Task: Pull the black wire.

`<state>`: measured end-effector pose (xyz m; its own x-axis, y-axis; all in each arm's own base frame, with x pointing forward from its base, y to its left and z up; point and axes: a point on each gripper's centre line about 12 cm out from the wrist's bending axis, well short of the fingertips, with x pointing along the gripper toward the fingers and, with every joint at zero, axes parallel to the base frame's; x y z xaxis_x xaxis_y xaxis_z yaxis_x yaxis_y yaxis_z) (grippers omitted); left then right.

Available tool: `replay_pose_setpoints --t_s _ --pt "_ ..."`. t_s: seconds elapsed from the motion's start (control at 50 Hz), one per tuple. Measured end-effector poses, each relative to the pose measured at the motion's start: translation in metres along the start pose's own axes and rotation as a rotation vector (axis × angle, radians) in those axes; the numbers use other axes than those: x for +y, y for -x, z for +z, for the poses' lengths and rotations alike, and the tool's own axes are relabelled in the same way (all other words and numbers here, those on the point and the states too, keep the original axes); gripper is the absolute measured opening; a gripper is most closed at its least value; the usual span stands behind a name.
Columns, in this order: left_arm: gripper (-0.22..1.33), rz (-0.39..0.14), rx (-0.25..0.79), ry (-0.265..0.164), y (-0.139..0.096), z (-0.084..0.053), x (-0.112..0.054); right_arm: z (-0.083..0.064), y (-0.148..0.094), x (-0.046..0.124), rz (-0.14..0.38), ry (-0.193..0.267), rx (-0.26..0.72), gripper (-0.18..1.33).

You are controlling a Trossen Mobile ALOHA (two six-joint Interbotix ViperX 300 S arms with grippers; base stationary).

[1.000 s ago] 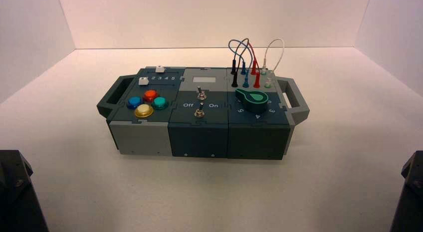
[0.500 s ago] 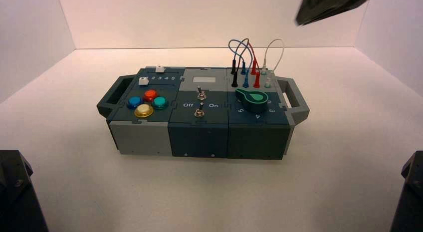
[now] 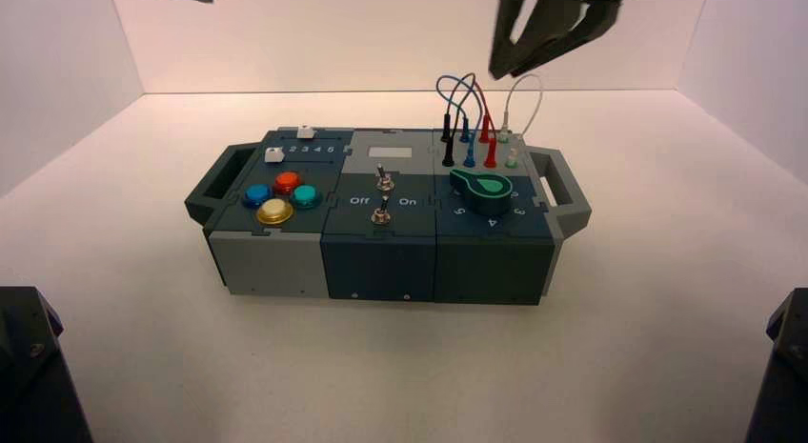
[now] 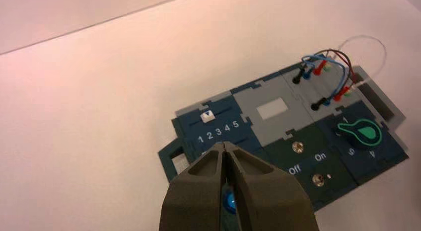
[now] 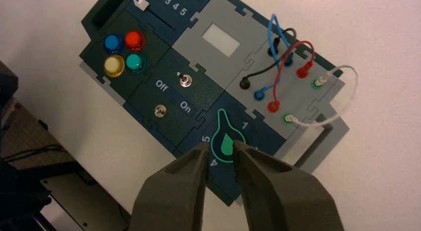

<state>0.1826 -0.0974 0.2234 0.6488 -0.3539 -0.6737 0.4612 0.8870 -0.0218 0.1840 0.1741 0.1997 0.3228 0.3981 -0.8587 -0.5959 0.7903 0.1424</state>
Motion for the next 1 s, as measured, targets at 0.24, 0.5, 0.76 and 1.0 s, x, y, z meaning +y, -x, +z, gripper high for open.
replay_pose_setpoints --t_s 0.24,0.5,0.76,1.0 --pt "-0.16 -0.004 0.019 -0.002 -0.005 0.003 -0.001 0.009 -0.023 0.007 0.009 0.010 0.072 0.76" --pt "-0.16 -0.004 0.025 -0.005 -0.006 0.002 -0.001 0.016 -0.046 0.007 0.000 0.008 0.131 0.90" --pt "-0.16 -0.004 0.020 -0.008 -0.005 0.004 -0.001 0.022 -0.068 0.005 -0.011 0.006 0.172 0.91" --pt "-0.16 -0.004 0.015 -0.008 -0.004 0.004 -0.001 0.025 -0.077 -0.002 -0.027 -0.003 0.180 0.91"
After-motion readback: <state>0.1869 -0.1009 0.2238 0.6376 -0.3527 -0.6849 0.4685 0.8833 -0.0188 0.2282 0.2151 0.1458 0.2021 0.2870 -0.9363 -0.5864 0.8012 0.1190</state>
